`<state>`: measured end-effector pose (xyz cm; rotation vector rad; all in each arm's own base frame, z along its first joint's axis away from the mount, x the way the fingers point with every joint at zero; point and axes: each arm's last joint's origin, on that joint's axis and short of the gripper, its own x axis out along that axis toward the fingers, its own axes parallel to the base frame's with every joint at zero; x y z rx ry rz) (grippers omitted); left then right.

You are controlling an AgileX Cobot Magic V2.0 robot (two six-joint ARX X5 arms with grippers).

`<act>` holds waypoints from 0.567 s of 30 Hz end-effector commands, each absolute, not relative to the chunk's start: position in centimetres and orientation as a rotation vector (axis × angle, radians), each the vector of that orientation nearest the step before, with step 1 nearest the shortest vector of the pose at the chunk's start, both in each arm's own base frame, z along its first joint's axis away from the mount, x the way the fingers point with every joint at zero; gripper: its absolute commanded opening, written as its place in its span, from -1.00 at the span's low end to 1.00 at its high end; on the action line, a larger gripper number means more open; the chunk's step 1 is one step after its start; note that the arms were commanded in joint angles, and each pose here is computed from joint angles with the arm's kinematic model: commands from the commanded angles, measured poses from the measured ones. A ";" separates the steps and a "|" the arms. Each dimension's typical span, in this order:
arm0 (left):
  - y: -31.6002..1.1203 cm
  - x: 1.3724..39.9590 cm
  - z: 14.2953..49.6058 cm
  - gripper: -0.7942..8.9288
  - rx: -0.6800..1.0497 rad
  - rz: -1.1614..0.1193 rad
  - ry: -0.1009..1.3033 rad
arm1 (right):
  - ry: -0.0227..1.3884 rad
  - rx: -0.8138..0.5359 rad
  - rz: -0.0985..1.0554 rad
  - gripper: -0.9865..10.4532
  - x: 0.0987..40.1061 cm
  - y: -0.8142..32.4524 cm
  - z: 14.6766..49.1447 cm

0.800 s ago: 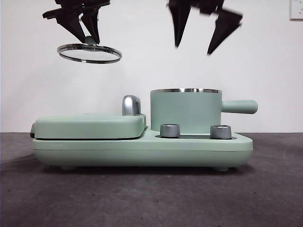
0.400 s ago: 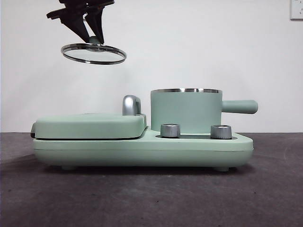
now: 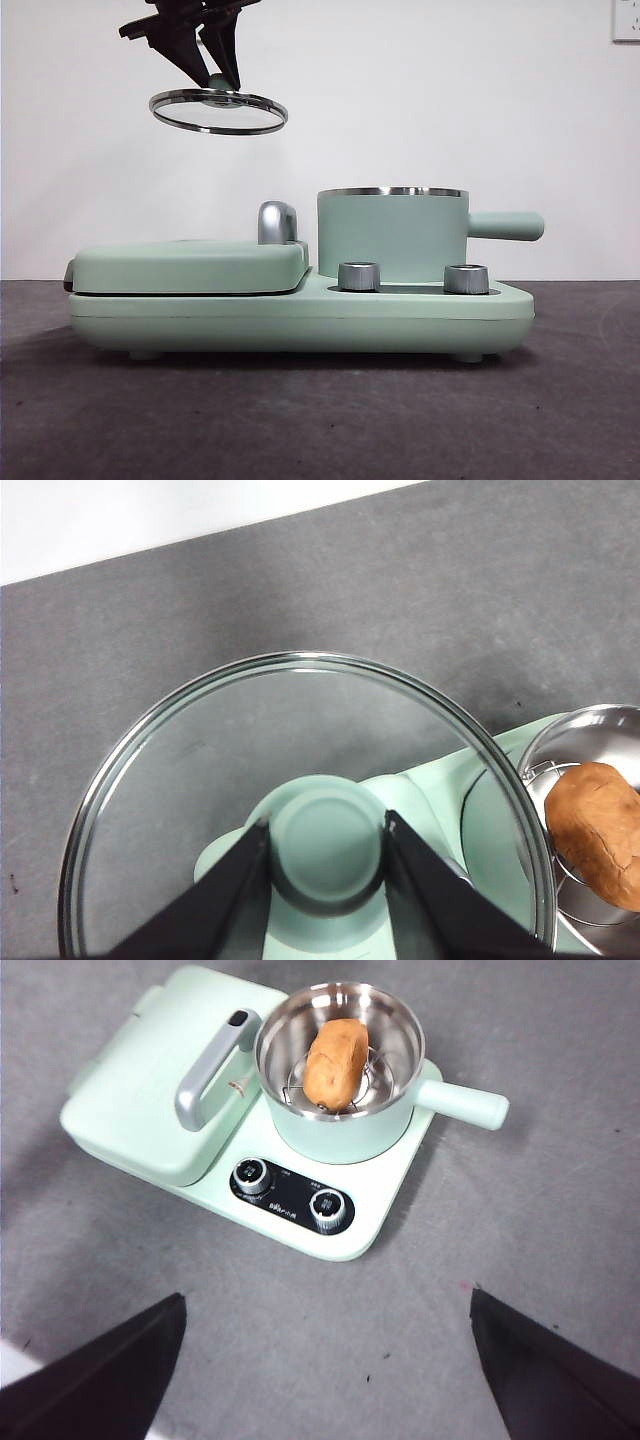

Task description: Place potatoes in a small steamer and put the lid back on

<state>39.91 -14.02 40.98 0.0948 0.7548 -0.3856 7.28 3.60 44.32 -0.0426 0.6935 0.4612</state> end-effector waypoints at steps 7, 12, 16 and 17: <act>-15.3 39.3 42.0 -0.82 0.095 -0.420 0.700 | 0.606 -0.007 0.461 -0.03 -0.9 -0.2 40.1; -16.7 38.7 42.0 -0.82 0.107 -0.454 0.699 | 0.612 0.021 0.458 -0.03 -1.7 -0.5 38.5; -18.5 37.8 42.0 -0.82 0.124 -0.498 0.705 | 0.634 0.035 0.452 -0.03 -1.4 -0.4 38.1; -18.9 37.6 42.0 -0.82 0.129 -0.510 0.707 | 0.636 0.034 0.452 -0.03 -1.4 -0.4 38.1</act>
